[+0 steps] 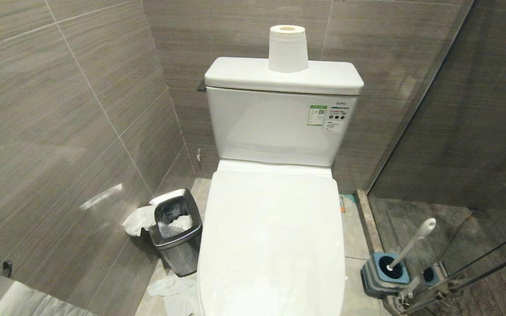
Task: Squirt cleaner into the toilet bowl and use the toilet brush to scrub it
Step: Use the left hand to lift the toilet lid slightly
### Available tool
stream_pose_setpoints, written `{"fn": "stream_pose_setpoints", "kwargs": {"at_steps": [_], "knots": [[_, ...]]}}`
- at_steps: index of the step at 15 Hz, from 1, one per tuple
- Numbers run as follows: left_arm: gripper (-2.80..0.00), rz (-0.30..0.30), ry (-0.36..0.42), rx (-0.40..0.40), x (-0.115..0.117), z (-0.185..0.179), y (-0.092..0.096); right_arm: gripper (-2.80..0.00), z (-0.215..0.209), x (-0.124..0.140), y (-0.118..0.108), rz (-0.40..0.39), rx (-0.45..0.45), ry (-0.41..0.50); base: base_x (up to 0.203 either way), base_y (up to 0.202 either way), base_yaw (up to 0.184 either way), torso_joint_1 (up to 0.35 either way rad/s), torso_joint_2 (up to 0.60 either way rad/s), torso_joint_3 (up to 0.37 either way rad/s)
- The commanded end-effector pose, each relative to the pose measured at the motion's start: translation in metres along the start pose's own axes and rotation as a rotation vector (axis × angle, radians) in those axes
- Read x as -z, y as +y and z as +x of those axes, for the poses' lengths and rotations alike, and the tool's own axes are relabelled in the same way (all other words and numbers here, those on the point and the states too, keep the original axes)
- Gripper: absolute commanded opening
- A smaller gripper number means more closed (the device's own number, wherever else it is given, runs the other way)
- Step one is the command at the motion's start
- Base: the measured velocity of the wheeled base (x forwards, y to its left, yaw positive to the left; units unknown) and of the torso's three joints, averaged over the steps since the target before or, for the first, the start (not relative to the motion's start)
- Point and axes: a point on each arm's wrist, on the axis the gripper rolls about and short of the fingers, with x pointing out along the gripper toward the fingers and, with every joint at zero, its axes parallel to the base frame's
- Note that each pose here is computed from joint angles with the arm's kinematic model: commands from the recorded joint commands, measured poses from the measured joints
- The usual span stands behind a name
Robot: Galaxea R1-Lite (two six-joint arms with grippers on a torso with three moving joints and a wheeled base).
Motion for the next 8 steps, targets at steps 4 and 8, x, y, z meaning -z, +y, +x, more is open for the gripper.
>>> {"fn": "stream_pose_setpoints", "kwargs": {"at_steps": [4,8], "knots": [[-2.8,0.074,-0.044,-0.005,-0.006,-0.001,0.001,-2.8,0.0,0.0,0.0,0.028,0.007,-0.001,0.0,0.0,0.0,0.0,0.0,0.0],[-2.8,0.118,-0.028,0.003,-0.024,-0.007,0.003,-2.8,0.0,0.0,0.0,0.025,0.007,-0.001,0.0,0.0,0.0,0.0,0.0,0.0]]}}
